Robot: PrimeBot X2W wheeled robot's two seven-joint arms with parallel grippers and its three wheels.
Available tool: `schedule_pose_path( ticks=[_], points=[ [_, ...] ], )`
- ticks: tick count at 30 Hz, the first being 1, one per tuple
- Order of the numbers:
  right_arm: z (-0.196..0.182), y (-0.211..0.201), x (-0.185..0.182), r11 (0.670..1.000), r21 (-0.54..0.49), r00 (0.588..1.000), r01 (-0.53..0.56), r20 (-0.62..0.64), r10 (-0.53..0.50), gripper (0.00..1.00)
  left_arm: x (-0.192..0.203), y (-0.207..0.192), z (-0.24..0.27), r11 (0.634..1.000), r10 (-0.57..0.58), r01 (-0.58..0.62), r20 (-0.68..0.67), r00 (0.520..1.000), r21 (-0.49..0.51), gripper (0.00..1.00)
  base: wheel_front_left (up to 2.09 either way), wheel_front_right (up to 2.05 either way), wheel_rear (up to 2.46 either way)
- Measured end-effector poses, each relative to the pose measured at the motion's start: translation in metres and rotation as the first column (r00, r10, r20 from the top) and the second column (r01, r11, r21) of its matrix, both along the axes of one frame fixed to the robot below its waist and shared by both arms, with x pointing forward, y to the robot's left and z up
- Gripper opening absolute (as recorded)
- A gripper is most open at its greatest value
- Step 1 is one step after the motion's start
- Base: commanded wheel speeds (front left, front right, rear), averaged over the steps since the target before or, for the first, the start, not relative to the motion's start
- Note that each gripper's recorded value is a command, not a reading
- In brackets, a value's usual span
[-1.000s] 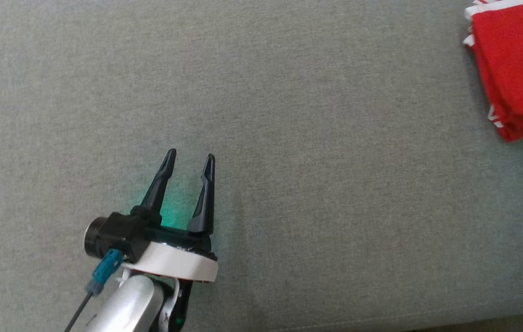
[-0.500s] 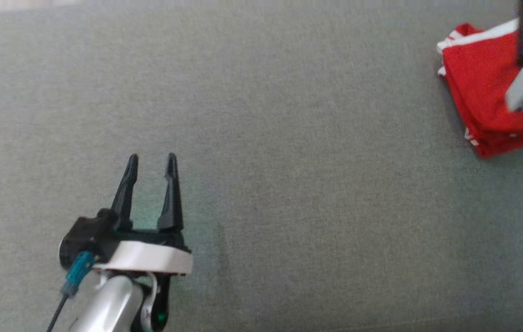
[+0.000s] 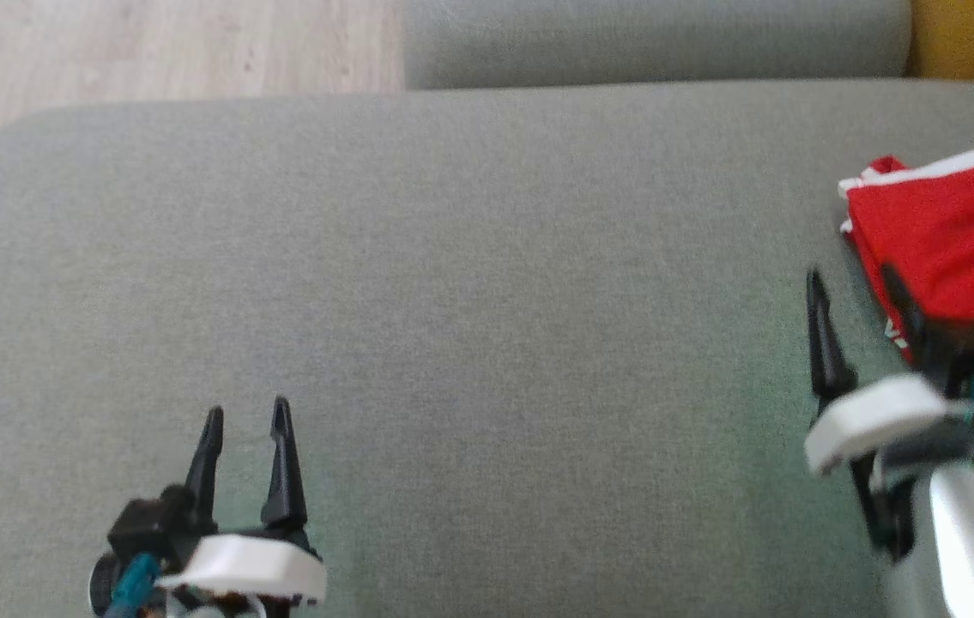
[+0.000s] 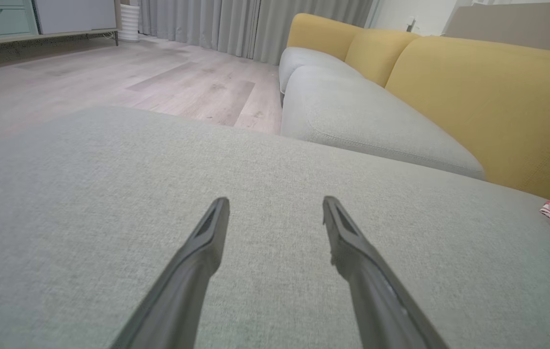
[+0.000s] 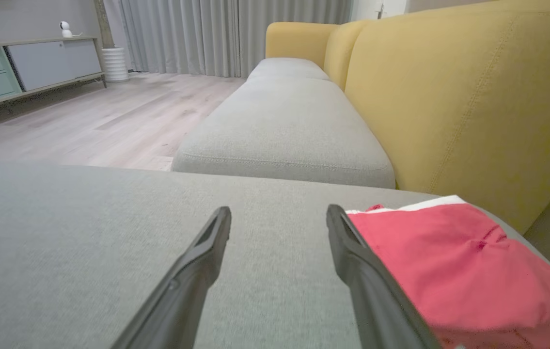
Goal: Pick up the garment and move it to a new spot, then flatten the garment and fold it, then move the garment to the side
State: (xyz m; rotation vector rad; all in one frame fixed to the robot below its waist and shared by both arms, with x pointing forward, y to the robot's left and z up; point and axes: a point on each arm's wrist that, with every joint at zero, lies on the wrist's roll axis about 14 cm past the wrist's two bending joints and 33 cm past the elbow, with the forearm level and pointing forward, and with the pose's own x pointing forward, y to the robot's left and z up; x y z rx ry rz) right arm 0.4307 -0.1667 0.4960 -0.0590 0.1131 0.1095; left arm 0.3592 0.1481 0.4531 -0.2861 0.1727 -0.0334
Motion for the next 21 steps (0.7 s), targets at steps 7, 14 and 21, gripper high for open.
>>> schedule_pose_path(
  ticks=[7, 14, 21],
  points=[
    [-0.015, 0.02, -0.047, 0.994, 0.102, 0.999, -0.046, -0.004, 0.047, 1.0, -0.026, 0.007, -0.001, 1.0, 0.028, -0.028, -0.006, 1.0, -0.013, 1.0, 0.0, 0.0, 0.0],
    [-0.02, 0.028, -0.071, 0.984, 0.165, 0.998, -0.065, 0.01, 0.064, 1.0, -0.038, 0.006, -0.002, 0.999, 0.028, -0.028, -0.004, 1.0, -0.018, 1.0, 0.0, 0.0, 0.0],
    [-0.023, 0.036, -0.074, 0.981, 0.175, 0.996, -0.085, 0.005, 0.085, 1.0, -0.041, 0.005, -0.002, 1.0, 0.024, -0.024, -0.004, 1.0, -0.019, 1.0, 0.0, 0.0, 0.0]
  ],
)
